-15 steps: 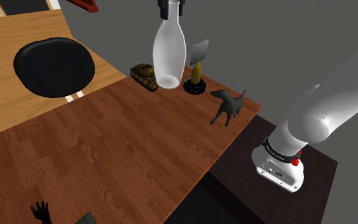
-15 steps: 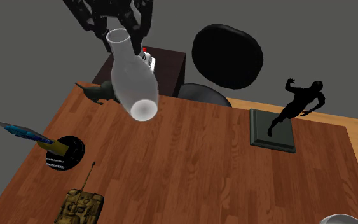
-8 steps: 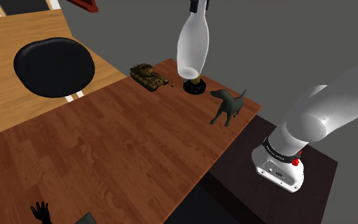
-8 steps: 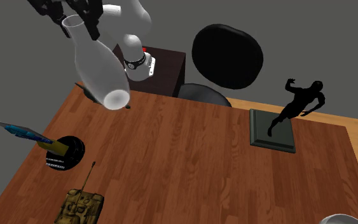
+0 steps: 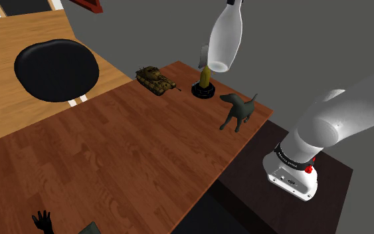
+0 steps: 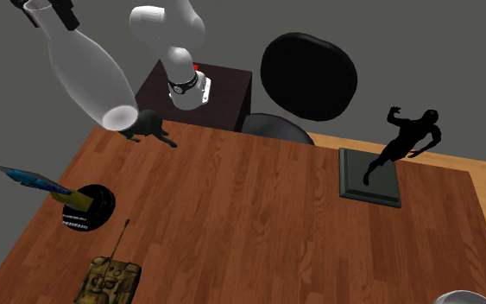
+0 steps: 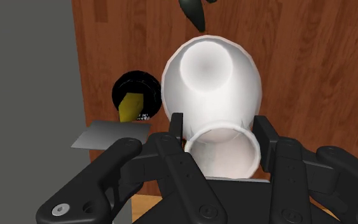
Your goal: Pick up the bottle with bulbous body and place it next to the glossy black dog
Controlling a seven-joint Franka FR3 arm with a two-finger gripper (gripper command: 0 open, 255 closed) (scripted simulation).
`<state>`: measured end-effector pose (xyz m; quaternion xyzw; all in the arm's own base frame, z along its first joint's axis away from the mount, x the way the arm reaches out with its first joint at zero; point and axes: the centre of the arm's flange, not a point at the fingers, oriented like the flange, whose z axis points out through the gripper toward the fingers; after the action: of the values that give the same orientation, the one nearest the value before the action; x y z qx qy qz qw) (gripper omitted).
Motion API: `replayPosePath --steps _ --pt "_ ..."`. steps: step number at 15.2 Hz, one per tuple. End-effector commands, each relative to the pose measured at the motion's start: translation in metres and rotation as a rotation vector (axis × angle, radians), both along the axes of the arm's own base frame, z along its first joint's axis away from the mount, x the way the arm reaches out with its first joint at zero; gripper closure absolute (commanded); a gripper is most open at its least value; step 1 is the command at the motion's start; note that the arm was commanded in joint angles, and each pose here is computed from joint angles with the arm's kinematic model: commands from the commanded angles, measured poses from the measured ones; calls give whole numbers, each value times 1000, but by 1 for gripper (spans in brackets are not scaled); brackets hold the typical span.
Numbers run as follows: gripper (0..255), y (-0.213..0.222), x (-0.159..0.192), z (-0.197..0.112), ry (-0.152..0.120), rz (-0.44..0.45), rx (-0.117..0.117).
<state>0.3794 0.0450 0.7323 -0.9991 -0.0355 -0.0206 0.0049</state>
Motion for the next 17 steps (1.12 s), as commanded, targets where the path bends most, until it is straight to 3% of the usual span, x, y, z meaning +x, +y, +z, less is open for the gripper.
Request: replayPosePath --steps 1,17 --pt "255 -25 -5 0 0 2 0" --pt "255 -232 -39 19 0 2 0"
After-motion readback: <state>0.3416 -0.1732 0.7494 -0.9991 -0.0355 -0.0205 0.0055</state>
